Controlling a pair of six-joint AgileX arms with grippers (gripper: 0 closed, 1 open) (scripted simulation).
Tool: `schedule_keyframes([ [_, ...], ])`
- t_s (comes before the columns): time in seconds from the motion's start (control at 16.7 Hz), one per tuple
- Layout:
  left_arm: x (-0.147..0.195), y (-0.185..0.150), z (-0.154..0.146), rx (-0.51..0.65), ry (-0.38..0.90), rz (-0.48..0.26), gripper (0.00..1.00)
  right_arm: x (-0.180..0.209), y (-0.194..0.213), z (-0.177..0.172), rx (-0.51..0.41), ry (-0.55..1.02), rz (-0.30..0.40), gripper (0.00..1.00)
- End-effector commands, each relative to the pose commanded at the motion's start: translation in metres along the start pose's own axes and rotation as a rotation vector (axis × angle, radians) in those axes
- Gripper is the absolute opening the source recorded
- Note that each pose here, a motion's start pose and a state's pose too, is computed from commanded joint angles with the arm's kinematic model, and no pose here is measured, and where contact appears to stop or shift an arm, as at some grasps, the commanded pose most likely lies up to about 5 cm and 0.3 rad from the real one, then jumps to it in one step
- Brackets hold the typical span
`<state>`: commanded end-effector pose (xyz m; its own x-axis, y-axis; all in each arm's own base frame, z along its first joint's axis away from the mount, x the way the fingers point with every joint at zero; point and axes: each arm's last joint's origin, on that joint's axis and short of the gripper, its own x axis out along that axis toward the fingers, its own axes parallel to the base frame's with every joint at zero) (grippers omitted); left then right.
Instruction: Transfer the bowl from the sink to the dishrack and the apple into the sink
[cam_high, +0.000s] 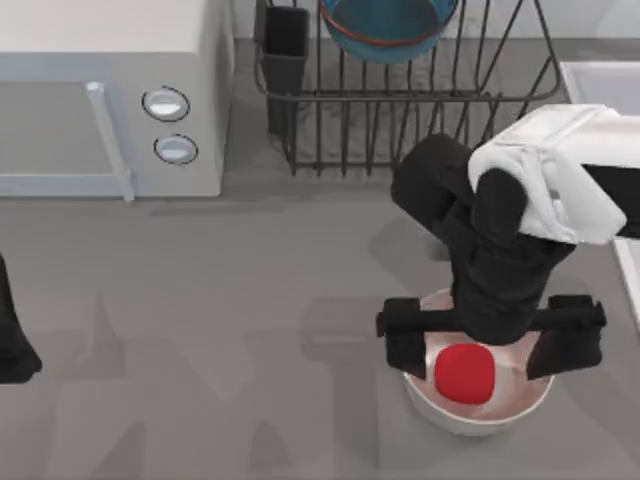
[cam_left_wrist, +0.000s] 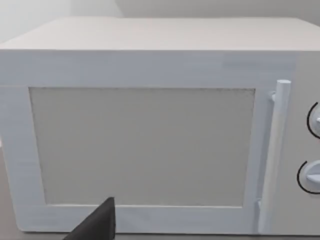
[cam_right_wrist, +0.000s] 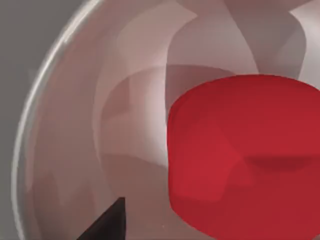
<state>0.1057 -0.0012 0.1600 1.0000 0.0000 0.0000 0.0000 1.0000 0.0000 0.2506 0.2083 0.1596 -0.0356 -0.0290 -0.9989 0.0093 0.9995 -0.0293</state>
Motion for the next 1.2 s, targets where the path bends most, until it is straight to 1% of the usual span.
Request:
schedule_keyframes([
  [0.18,0.0,0.0,0.0,0.0,0.0,0.0,1.0,0.024,0.005,0.007,0.005,-0.057,0.045,1.0],
  [0.24,0.0,0.0,0.0,0.0,0.0,0.0,1.0,0.035,0.005,0.007,0.006,-0.063,0.049,1.0],
  [0.42,0.0,0.0,0.0,0.0,0.0,0.0,1.0,0.065,0.002,0.003,0.004,-0.04,0.031,1.0],
  [0.66,0.0,0.0,0.0,0.0,0.0,0.0,1.0,0.068,0.002,0.002,0.0,-0.035,0.029,1.0],
  [1.2,0.0,0.0,0.0,0.0,0.0,0.0,1.0,0.068,0.002,0.002,0.0,-0.035,0.029,0.32],
])
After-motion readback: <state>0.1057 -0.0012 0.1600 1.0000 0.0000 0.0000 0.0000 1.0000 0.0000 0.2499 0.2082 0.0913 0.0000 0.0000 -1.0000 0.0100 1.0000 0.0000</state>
